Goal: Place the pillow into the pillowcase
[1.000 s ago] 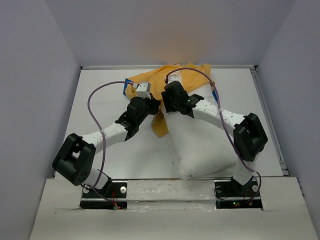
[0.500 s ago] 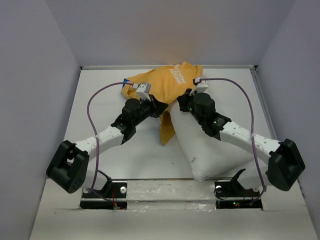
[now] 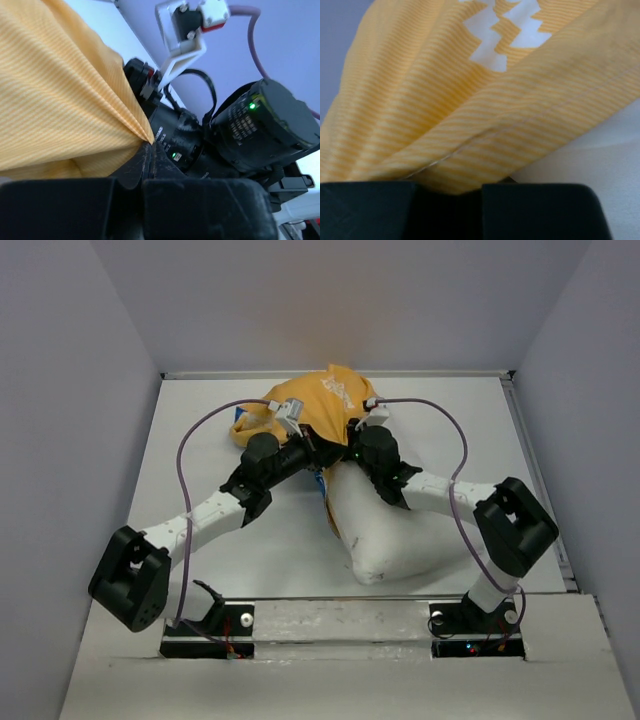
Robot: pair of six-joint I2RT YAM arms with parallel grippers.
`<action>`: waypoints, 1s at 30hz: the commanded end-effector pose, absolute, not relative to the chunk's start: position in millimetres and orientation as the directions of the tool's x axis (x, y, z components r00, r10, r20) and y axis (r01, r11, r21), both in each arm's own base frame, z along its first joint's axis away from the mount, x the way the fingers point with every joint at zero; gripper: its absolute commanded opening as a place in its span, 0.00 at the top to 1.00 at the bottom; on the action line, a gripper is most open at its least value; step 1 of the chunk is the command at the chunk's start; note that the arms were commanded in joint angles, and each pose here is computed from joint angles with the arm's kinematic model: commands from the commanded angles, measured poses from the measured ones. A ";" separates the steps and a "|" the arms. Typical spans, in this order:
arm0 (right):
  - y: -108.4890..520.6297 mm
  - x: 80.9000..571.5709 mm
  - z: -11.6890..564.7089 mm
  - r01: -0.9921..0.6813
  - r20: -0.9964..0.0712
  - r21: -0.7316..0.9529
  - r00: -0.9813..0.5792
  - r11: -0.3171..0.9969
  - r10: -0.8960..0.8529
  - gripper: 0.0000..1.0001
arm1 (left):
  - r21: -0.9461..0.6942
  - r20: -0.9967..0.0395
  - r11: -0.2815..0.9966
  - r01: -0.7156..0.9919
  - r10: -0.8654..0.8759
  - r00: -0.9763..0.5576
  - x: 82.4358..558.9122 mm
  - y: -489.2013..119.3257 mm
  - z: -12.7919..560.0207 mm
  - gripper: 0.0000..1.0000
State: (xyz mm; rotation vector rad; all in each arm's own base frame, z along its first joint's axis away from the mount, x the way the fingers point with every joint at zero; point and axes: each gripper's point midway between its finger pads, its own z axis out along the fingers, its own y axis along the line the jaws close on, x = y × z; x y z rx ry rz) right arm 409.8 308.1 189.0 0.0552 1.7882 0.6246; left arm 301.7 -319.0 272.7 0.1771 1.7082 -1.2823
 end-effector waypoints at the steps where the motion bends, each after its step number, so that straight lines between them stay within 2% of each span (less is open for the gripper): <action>1: 327.0 418.9 198.0 -0.315 -0.845 0.521 -0.324 0.794 0.425 1.00 | -0.670 -0.690 0.030 0.742 -0.396 -0.607 215.9 -335.8 343.6 1.00; 2: 322.4 426.3 202.1 -0.310 -0.835 0.537 -0.324 0.784 0.444 1.00 | -0.723 -0.640 0.005 0.691 -0.380 -0.667 209.5 -335.3 329.5 1.00; 4: 315.1 434.0 204.9 -0.300 -0.815 0.568 -0.333 0.766 0.474 1.00 | -0.746 -0.607 -0.037 0.665 -0.373 -0.702 198.5 -333.1 326.3 1.00; 8: 300.5 448.1 208.3 -0.282 -0.763 0.637 -0.363 0.718 0.535 1.00 | -0.752 -0.599 -0.068 0.655 -0.345 -0.723 177.1 -330.3 326.5 1.00; 9: 297.8 449.4 207.2 -0.281 -0.762 0.637 -0.366 0.718 0.534 1.00 | -0.752 -0.606 -0.054 0.656 -0.335 -0.722 177.2 -331.0 325.1 1.00; 11: 301.6 443.6 199.7 -0.299 -0.765 0.630 -0.398 0.717 0.506 1.00 | -0.762 -0.637 0.113 0.637 -0.309 -0.707 196.9 -332.4 295.0 0.99; 12: 306.4 435.6 195.3 -0.325 -0.761 0.632 -0.431 0.703 0.485 1.00 | -0.748 -0.659 0.182 0.638 -0.317 -0.683 208.6 -331.7 294.6 0.92; 13: 305.5 421.2 182.9 -0.320 -0.756 0.631 -0.457 0.707 0.468 1.00 | -0.727 -0.687 0.321 0.608 -0.307 -0.659 224.6 -325.1 273.4 0.68; 15: 304.3 405.7 175.1 -0.324 -0.755 0.628 -0.476 0.708 0.452 1.00 | -0.699 -0.714 0.384 0.604 -0.312 -0.627 233.4 -319.6 274.0 0.39; 16: 306.9 396.7 173.7 -0.339 -0.763 0.617 -0.480 0.710 0.434 1.00 | -0.685 -0.726 0.421 0.594 -0.325 -0.607 239.7 -315.5 281.0 0.21; 17: 304.0 393.2 174.2 -0.341 -0.767 0.612 -0.478 0.714 0.429 1.00 | -0.658 -0.750 0.448 0.605 -0.323 -0.577 244.1 -312.7 285.9 0.15; 19: 316.3 367.8 181.6 -0.399 -0.773 0.603 -0.507 0.691 0.382 0.90 | -0.628 -0.776 0.512 0.585 -0.357 -0.520 256.9 -303.1 306.0 0.08; 21: 321.0 353.5 194.1 -0.439 -0.783 0.594 -0.509 0.674 0.359 0.69 | -0.595 -0.804 0.539 0.597 -0.391 -0.448 263.9 -295.1 335.2 0.08; 22: 323.5 344.9 189.9 -0.442 -0.777 0.588 -0.540 0.677 0.323 0.50 | -0.576 -0.817 0.574 0.582 -0.407 -0.408 269.9 -287.0 344.5 0.08; 23: 326.5 343.5 201.0 -0.469 -0.785 0.586 -0.529 0.660 0.321 0.50 | -0.576 -0.817 0.581 0.575 -0.418 -0.396 272.2 -285.1 351.6 0.08; 24: 325.2 337.2 195.8 -0.468 -0.781 0.577 -0.558 0.669 0.282 0.38 | -0.552 -0.833 0.593 0.586 -0.426 -0.354 276.0 -282.6 371.3 0.08; 26: 312.4 331.8 201.9 -0.476 -0.811 0.521 -0.534 0.708 0.237 0.24 | -0.517 -0.856 0.650 0.558 -0.406 -0.320 292.7 -282.0 376.7 0.08; 28: 300.4 327.7 218.8 -0.477 -0.835 0.485 -0.503 0.733 0.225 0.16 | -0.489 -0.872 0.721 0.491 -0.390 -0.295 313.2 -274.9 371.9 0.09; 30: 285.1 324.6 215.2 -0.456 -0.851 0.416 -0.501 0.786 0.160 0.14 | -0.436 -0.897 0.781 0.447 -0.333 -0.292 338.1 -279.1 360.5 0.09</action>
